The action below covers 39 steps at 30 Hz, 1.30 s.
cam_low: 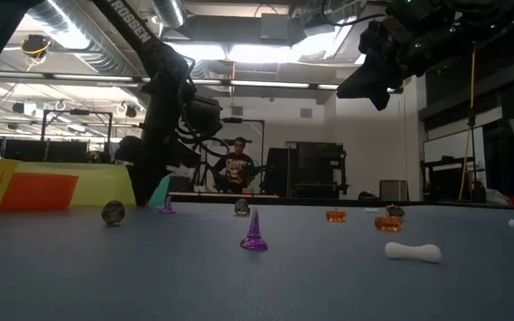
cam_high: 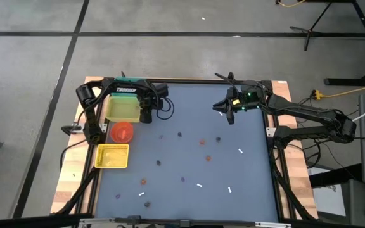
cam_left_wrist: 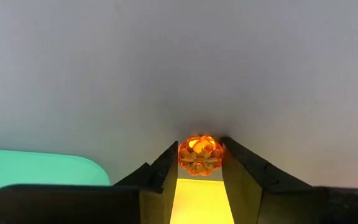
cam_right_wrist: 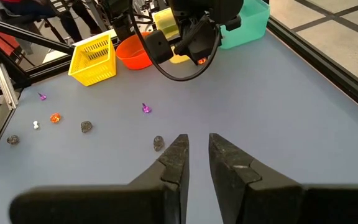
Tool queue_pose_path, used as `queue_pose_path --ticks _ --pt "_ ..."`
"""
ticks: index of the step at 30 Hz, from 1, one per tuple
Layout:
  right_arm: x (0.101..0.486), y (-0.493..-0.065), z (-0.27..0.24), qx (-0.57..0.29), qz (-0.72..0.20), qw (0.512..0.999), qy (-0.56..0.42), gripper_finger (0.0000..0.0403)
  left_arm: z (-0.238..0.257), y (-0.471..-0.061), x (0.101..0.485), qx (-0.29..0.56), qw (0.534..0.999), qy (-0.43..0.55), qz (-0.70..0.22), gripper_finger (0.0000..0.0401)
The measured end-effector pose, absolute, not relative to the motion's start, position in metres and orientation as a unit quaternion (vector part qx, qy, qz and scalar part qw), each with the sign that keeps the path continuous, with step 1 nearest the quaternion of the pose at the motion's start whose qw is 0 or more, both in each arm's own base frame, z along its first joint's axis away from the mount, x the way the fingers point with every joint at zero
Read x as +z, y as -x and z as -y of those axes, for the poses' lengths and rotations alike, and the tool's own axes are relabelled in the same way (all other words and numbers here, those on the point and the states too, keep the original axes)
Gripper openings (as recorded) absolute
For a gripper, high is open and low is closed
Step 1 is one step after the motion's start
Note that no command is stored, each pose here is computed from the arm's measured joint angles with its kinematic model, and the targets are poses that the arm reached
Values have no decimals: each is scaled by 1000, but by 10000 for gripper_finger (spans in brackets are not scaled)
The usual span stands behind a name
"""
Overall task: Sort Halloween decoration
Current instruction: Put the top left orange pumpkin toy into the orange bin
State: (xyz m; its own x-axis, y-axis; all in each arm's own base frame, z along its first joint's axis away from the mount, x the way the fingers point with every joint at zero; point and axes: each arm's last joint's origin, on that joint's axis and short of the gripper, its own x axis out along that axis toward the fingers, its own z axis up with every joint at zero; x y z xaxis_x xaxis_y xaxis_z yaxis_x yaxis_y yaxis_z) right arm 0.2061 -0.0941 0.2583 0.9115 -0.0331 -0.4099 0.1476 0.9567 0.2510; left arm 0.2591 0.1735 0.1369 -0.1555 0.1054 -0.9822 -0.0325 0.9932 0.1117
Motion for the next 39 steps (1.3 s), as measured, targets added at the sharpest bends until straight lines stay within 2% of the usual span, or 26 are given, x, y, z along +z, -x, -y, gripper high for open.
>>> queue_pose_path --ticks 16,23,39 --pt "258 -206 94 -47 -205 968 -140 60 -148 -280 145 42 636 -91 -765 96" --pt "258 -206 94 -47 -205 968 -140 60 -133 -285 146 50 632 -85 -769 96" --pt "258 -206 94 -47 -205 968 -140 60 -71 -298 148 37 608 -119 -784 96"
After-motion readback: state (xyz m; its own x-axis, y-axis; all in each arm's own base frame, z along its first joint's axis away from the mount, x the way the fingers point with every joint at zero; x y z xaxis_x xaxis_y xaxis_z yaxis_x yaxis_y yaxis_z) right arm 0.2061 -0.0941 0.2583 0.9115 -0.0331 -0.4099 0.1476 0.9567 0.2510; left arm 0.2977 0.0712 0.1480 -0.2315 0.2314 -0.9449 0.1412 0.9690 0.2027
